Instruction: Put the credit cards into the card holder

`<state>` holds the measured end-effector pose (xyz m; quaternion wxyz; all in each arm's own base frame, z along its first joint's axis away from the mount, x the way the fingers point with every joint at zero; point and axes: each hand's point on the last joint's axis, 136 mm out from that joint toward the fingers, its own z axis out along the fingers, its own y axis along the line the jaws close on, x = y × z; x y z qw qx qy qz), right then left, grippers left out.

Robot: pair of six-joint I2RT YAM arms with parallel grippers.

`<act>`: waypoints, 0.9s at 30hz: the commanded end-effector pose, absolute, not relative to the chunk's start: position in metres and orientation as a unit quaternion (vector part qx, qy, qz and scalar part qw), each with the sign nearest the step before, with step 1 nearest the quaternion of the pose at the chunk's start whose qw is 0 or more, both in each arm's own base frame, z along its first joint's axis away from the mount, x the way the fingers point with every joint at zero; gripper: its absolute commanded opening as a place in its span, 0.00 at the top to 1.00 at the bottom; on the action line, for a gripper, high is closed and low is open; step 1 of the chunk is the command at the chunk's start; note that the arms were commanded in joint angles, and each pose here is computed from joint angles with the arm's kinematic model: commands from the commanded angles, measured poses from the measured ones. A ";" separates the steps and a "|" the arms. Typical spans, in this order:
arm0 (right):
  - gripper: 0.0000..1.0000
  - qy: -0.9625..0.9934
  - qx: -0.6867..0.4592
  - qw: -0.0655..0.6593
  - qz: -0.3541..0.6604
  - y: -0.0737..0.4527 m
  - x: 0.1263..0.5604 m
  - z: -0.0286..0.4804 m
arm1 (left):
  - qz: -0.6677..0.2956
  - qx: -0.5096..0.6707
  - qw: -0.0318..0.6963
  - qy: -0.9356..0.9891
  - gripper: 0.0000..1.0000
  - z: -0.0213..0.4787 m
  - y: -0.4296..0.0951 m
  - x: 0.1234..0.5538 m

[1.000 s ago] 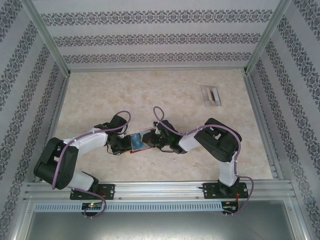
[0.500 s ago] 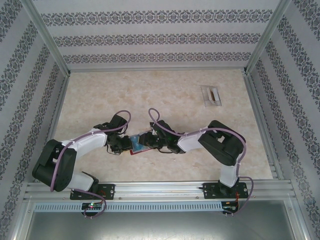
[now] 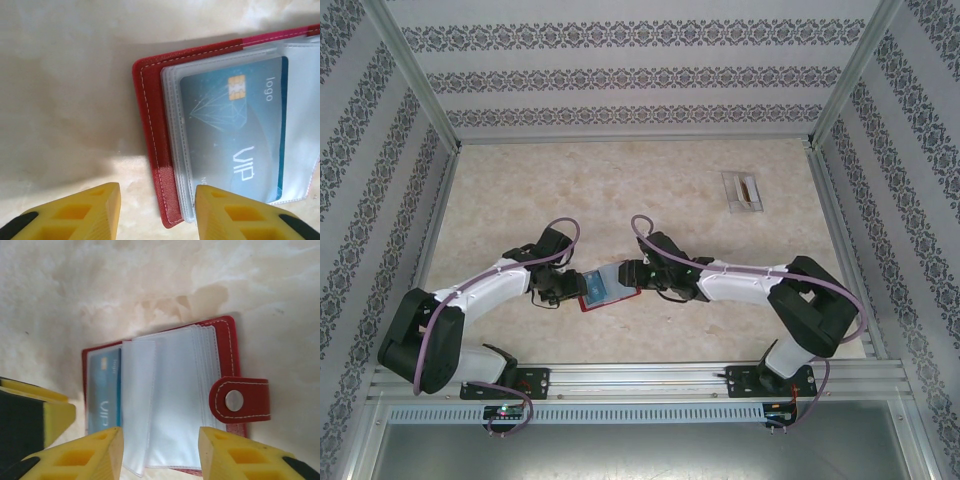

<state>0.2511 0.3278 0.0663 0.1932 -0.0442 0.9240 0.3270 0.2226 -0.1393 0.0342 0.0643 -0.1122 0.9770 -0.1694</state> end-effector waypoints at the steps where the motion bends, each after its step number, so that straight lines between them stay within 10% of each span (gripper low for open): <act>1: 0.54 0.938 -0.098 0.164 0.290 0.335 0.245 0.055 | -0.153 -0.108 0.064 0.980 0.61 0.031 -0.135 0.219; 15: 0.60 0.944 -0.101 0.100 0.299 0.362 0.240 0.028 | -0.125 -0.115 0.046 0.984 0.67 0.015 -0.129 0.217; 20: 0.90 0.942 -0.102 0.113 0.300 0.355 0.243 0.036 | -0.133 -0.113 0.051 0.983 0.67 0.014 -0.131 0.218; 27: 0.94 0.951 -0.101 0.137 0.258 0.325 0.254 0.040 | -0.139 -0.114 0.062 0.982 0.68 0.017 -0.131 0.220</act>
